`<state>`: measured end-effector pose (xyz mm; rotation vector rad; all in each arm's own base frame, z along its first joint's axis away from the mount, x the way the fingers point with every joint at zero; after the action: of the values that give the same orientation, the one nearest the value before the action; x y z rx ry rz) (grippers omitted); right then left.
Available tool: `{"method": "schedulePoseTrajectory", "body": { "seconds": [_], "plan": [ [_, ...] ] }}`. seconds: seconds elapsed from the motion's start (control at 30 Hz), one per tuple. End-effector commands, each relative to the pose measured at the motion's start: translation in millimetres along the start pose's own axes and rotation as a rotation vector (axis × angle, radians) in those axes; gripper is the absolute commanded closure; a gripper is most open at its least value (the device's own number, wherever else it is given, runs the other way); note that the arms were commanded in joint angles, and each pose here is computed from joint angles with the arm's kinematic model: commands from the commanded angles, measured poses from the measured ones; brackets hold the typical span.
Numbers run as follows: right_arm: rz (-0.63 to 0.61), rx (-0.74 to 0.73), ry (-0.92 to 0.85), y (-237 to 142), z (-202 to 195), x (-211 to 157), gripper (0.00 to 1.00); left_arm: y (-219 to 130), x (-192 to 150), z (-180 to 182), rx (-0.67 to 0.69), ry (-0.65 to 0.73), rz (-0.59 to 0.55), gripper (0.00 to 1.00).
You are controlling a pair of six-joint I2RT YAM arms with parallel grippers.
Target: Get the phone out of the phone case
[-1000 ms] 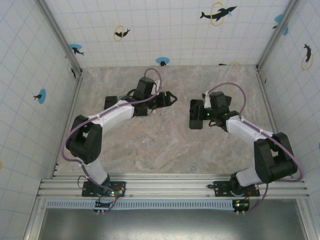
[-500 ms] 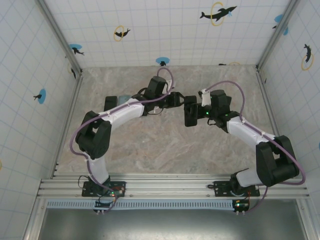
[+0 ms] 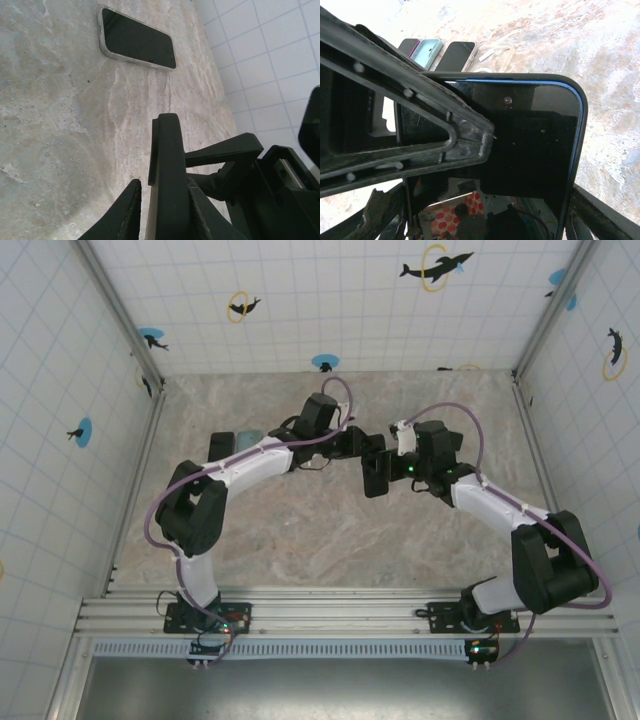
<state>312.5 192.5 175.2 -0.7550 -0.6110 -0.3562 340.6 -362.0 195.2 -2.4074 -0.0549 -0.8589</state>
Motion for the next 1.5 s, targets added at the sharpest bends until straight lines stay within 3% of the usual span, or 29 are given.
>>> {"method": "schedulePoseTrajectory", "body": {
  "seconds": [0.0, 0.2, 0.4, 0.53, 0.63, 0.9, 1.07, 1.47],
  "plan": [
    [-0.087, 0.075, -0.064, -9.8, 22.8, 25.7, 0.57, 1.9, 4.4, -8.2, -0.029, 0.008, 0.003, 0.79],
    [-0.083, 0.076, -0.054, -8.8, 22.9, 25.0, 0.50, -0.6, 4.7, -9.9, -0.030, 0.007, 0.001, 0.91],
    [-0.081, 0.099, -0.054, -9.8, 24.9, 21.4, 0.24, -2.9, 9.3, -13.6, -0.051, -0.014, -0.017, 0.96],
    [-0.101, 0.095, -0.063, -16.8, 25.3, 18.1, 0.12, -7.8, 17.8, -13.6, -0.055, -0.021, -0.043, 0.96],
    [-0.122, 0.093, -0.062, -25.9, 26.0, 15.2, 0.08, -14.6, 23.8, -9.3, -0.044, -0.027, -0.061, 0.96],
    [-0.225, 0.097, 0.077, -55.6, 14.1, 6.9, 0.11, -47.0, 51.7, -3.4, -0.051, -0.080, -0.161, 0.94],
    [-0.390, 0.282, 0.246, -77.1, 26.6, 14.1, 0.18, -74.9, 73.2, -7.9, -0.092, -0.118, -0.253, 0.93],
    [-0.487, 0.600, 0.502, -84.7, 59.3, 7.9, 0.42, -117.4, 102.0, -37.4, -0.219, -0.173, -0.395, 0.93]
  ]
}}
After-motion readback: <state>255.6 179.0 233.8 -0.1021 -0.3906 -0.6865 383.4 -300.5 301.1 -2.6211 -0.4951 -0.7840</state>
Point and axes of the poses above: each hand's point on the last joint's axis, 136 mm out from that joint toward the fingers, its own y axis out along the fingers, its own z axis along the line the jaws close on, x = y × z, the point moved 5 cm from there along -y, back along the fingers, and after that the axes turned 11 degrees about y, right-handed, at the moved point
